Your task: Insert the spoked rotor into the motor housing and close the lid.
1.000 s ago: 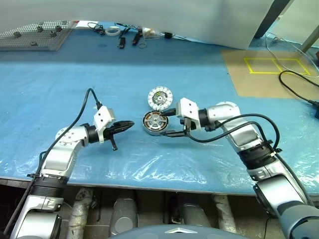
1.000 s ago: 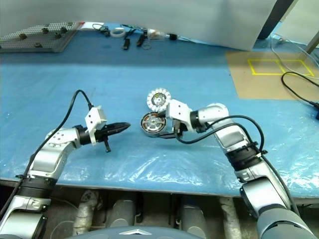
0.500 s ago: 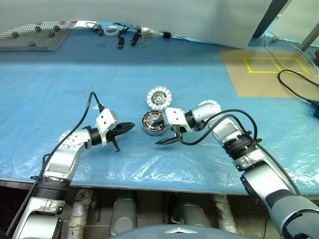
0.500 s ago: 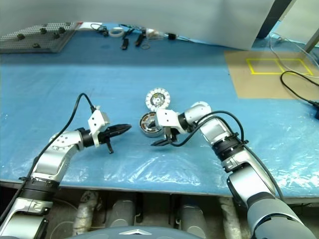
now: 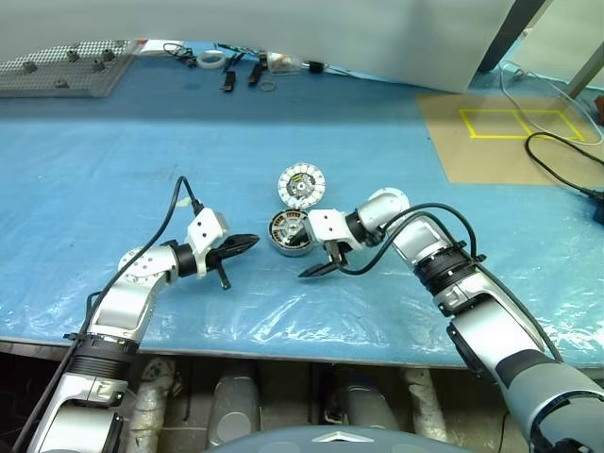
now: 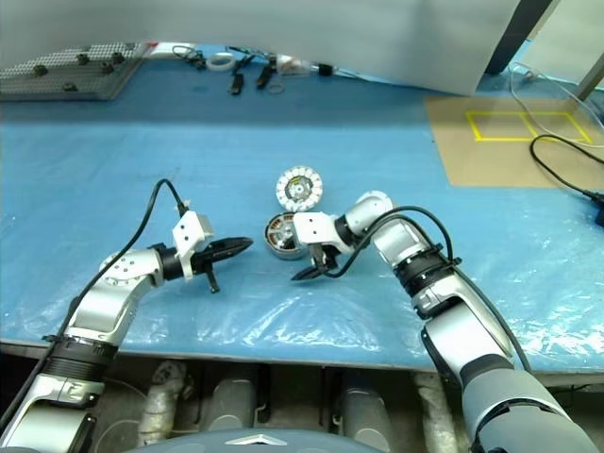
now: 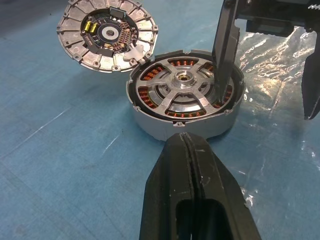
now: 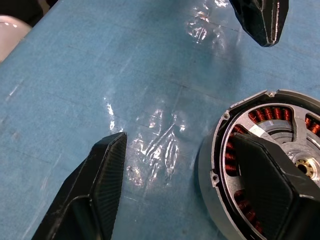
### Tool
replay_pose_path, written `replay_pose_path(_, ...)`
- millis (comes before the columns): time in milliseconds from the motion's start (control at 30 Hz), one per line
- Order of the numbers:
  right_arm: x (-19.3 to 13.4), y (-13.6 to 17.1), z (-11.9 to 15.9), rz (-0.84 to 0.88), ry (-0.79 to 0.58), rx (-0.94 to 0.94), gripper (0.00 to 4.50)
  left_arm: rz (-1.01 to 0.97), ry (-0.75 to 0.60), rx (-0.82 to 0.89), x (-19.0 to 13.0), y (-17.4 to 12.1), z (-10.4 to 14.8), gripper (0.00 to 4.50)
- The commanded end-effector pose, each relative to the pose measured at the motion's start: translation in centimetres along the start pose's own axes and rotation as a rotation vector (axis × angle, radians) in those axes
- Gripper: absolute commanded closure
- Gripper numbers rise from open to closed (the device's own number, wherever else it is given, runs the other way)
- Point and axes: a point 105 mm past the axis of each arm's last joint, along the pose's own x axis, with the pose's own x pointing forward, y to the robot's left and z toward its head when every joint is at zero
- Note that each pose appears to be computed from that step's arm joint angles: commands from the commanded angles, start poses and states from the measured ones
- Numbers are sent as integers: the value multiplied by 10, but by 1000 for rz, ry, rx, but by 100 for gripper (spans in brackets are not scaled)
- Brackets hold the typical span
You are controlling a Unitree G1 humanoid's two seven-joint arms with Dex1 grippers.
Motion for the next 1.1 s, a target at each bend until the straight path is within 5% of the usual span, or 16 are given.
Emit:
replay_pose_path(33, -4, -6, 2, -9, 31, -35, 184, 1, -28, 39, 1, 0, 9, 450)
replay_pose_path(300, -3, -13, -6, -23, 124, -76, 439, 3, -38, 35, 6, 0, 11, 450)
replay_pose_path(700, -15, 2, 9, 67, 87, -64, 439, 6, -49, 31, 9, 2, 12, 450)
replay_pose_path(1100, -11, 24, 20, 162, 52, 197, 439, -14, -44, 41, 9, 3, 13, 450)
